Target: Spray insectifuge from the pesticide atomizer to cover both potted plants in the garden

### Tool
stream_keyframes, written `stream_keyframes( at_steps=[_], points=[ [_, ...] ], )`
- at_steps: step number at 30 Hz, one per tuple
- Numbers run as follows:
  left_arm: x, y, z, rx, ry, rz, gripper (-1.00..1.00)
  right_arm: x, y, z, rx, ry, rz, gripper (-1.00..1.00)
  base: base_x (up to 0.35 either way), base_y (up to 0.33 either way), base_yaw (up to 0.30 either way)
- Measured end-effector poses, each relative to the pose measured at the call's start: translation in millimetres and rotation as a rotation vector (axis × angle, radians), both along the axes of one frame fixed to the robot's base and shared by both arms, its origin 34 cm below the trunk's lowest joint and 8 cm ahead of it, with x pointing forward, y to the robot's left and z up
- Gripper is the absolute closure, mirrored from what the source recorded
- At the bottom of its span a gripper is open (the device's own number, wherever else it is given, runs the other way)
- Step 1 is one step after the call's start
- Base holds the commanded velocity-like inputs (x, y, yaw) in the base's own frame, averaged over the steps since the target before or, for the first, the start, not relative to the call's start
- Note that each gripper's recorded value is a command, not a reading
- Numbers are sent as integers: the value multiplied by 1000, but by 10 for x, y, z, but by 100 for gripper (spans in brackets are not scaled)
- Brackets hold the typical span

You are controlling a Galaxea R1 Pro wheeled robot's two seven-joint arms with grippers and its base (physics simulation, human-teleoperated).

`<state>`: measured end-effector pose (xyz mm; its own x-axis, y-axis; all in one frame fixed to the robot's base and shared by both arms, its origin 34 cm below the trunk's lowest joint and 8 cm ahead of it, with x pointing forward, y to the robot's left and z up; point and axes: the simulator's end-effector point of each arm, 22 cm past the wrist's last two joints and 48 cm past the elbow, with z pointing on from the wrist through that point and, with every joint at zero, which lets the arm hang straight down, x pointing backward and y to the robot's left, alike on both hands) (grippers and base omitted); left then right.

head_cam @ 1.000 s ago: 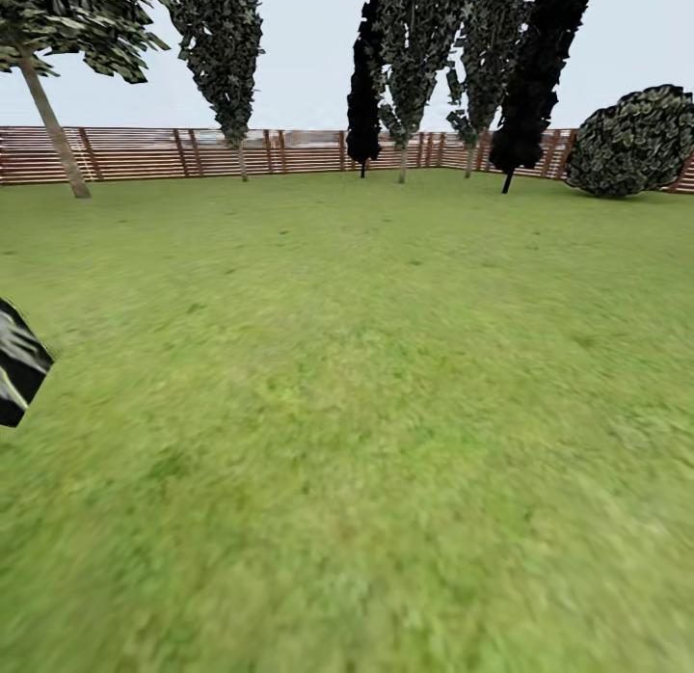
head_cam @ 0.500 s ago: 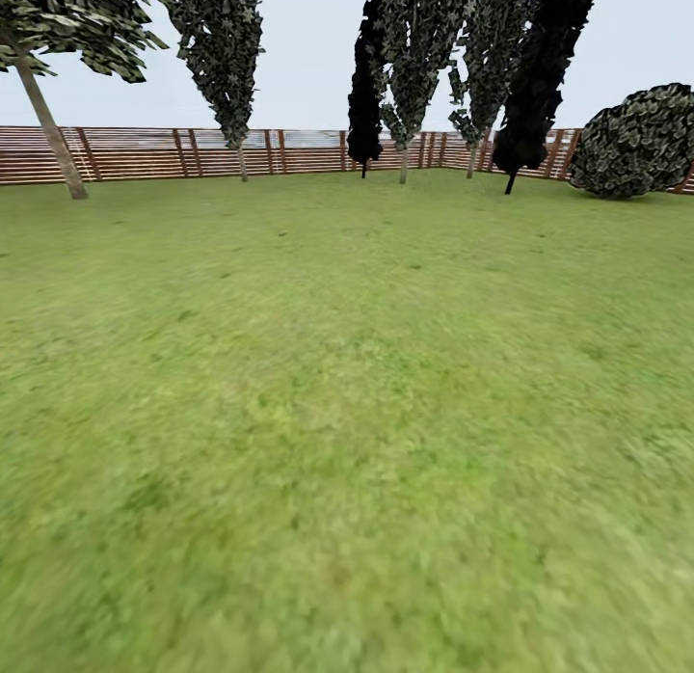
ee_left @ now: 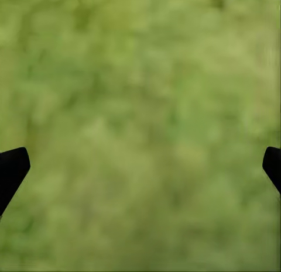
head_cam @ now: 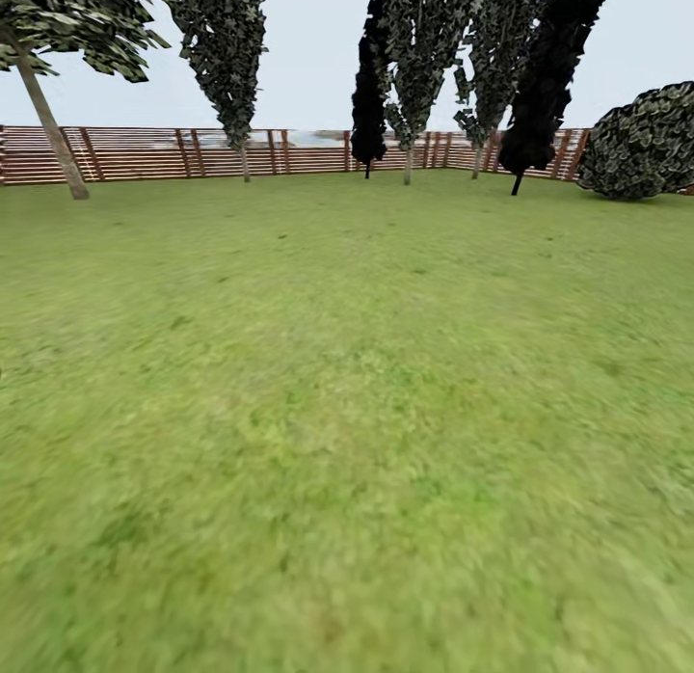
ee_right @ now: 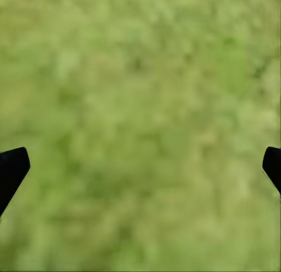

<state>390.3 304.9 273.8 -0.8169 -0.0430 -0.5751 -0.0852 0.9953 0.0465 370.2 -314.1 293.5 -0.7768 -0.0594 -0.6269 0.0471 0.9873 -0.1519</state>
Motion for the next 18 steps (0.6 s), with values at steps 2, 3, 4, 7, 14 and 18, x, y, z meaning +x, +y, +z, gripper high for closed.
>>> stream_keyframes(
  at_steps=[2,3,4,7,14,18],
  points=[
    [0,0,0,0,0,0,-100,0,1,0,0,0,0,-100,339,-78,182],
    [0,0,0,0,0,0,-100,0,0,0,0,0,0,-100,339,-78,225],
    [0,0,0,0,0,0,-100,0,1,0,0,0,0,-100,339,-78,243],
    [0,0,0,0,0,0,-100,1,-1,0,0,0,0,-100,339,-78,263],
    [-1,1,0,0,0,0,-100,0,6,-1,1,0,0,-100,339,-78,275],
    [1,1,1,0,-1,0,-100,1,1,0,0,0,0,-100,339,-78,277]
  ],
)
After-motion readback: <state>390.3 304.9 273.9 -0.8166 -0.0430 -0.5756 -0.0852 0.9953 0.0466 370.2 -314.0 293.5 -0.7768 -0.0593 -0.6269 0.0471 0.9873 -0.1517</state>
